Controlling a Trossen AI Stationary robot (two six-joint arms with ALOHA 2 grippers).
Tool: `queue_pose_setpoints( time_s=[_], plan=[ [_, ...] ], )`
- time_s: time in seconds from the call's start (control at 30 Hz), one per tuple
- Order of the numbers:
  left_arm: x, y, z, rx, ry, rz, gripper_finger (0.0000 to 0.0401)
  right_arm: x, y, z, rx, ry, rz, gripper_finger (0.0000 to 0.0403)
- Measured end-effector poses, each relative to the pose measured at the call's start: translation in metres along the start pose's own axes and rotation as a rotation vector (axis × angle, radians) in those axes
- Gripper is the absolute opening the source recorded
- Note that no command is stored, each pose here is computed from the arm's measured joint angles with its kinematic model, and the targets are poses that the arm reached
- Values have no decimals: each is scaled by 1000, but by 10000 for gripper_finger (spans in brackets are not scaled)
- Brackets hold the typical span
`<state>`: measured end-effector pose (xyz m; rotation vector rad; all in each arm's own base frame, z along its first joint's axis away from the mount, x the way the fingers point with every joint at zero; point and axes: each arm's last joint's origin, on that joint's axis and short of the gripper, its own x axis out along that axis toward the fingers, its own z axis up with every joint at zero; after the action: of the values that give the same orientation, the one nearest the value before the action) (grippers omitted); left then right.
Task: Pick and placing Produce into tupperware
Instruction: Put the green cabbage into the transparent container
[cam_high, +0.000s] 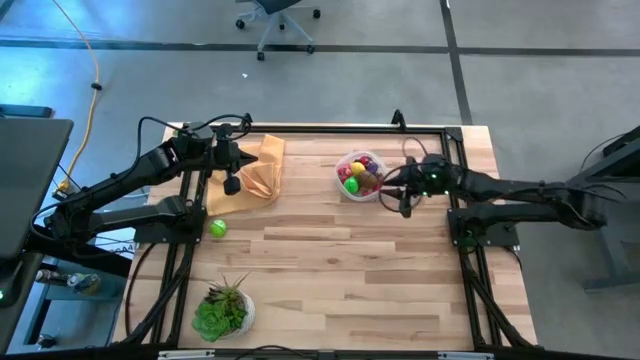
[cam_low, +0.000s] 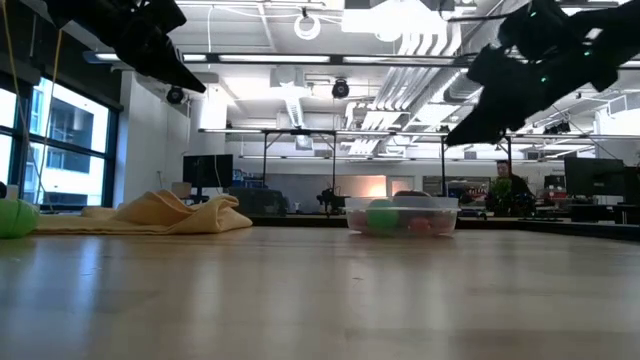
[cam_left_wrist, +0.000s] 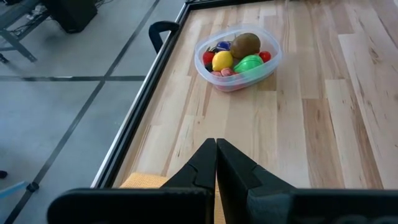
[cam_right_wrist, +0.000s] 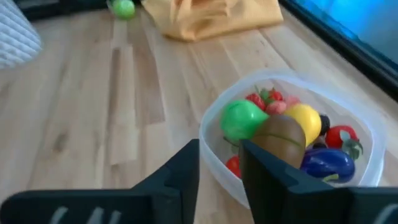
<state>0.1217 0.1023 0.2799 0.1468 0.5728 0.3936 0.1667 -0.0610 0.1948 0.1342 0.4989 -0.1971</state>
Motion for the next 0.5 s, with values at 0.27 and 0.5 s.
queue_pose_setpoints(
  time_s=[0.27,0.5],
  plan=[
    [0,0,1,1,-6,3,3,-34,7,-2,-24,-45,8,55],
    [0,0,1,1,-6,3,3,-48,9,-1,-54,-96,6,31]
  ],
)
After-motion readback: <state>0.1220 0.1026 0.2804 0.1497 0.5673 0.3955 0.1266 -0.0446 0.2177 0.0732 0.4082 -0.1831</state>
